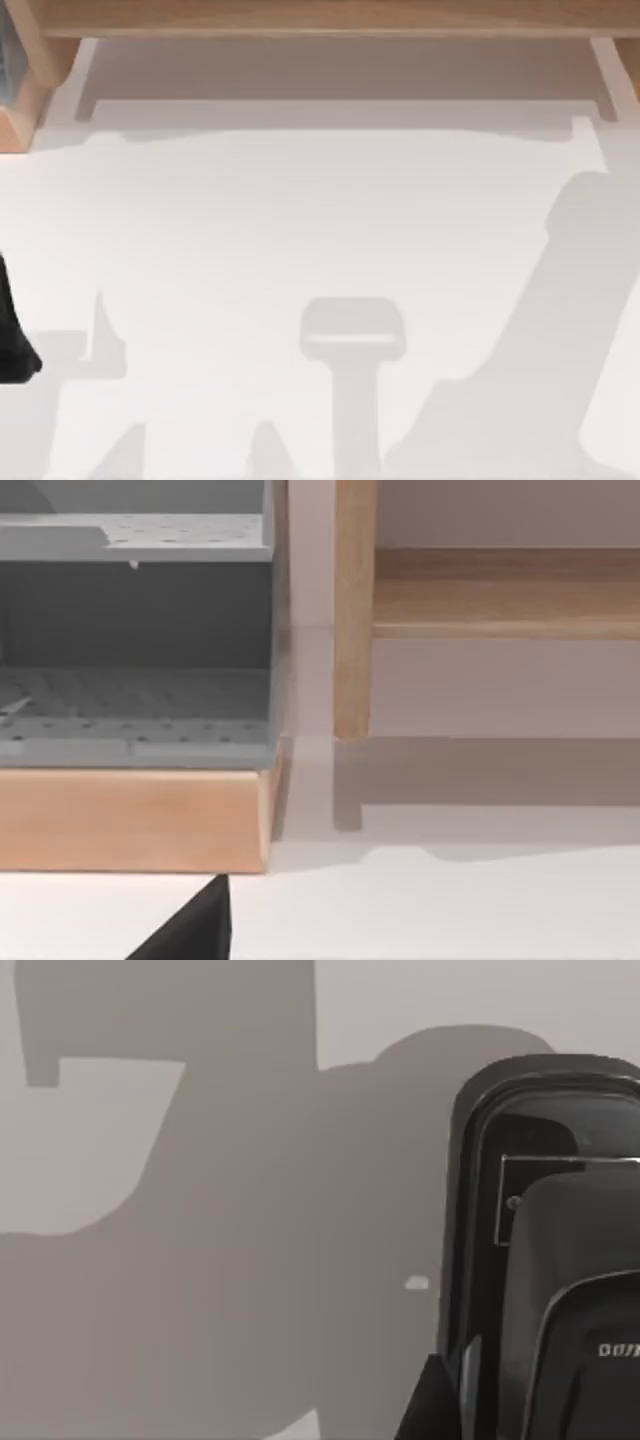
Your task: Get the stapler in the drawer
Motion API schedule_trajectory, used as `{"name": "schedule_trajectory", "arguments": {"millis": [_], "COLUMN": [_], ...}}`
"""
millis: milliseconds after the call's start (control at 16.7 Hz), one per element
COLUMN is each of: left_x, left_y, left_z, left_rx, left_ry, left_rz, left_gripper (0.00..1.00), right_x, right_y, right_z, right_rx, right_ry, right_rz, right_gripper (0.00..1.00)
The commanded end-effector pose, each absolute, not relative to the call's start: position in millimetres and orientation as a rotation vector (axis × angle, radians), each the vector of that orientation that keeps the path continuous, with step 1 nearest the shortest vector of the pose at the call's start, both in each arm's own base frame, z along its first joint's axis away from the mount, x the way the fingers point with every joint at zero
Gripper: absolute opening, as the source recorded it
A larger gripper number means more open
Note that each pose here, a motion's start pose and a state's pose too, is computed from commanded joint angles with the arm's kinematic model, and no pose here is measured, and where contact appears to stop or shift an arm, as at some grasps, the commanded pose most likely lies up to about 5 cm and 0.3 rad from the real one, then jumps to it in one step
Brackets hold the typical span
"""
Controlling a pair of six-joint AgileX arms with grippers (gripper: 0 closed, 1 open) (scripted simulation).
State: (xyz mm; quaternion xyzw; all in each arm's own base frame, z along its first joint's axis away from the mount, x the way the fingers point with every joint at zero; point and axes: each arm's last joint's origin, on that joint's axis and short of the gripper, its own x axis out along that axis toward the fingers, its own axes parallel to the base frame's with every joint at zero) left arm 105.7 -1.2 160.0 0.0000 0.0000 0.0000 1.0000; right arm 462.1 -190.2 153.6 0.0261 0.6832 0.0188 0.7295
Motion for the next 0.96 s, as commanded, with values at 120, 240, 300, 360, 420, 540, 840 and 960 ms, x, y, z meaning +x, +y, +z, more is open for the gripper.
{"name": "schedule_trajectory", "arguments": {"millis": [120, 240, 300, 360, 420, 540, 840, 960], "left_x": [105.7, 105.7, 105.7, 105.7, 105.7, 105.7, 105.7, 105.7], "left_y": [-1.2, -1.2, -1.2, -1.2, -1.2, -1.2, -1.2, -1.2], "left_z": [160.0, 160.0, 160.0, 160.0, 160.0, 160.0, 160.0, 160.0], "left_rx": [0.000, 0.000, 0.000, 0.000, 0.000, 0.000, 0.000, 0.000], "left_ry": [0.000, 0.000, 0.000, 0.000, 0.000, 0.000, 0.000, 0.000], "left_rz": [0.000, 0.000, 0.000, 0.000, 0.000, 0.000, 0.000, 0.000], "left_gripper": [1.00, 1.00, 1.00, 1.00, 1.00, 1.00, 1.00, 1.00], "right_x": [462.1, 462.1, 462.1, 462.1, 462.1, 462.1, 462.1, 462.1], "right_y": [-190.2, -190.2, -190.2, -190.2, -190.2, -190.2, -190.2, -190.2], "right_z": [153.6, 153.6, 153.6, 153.6, 153.6, 153.6, 153.6, 153.6], "right_rx": [0.058, 0.058, 0.058, 0.058, 0.058, 0.058, 0.058, 0.058], "right_ry": [1.505, 1.505, 1.505, 1.505, 1.505, 1.505, 1.505, 1.505], "right_rz": [0.041, 0.041, 0.041, 0.041, 0.041, 0.041, 0.041, 0.041], "right_gripper": [0.38, 0.53, 0.60, 0.68, 0.75, 0.90, 1.00, 1.00]}}
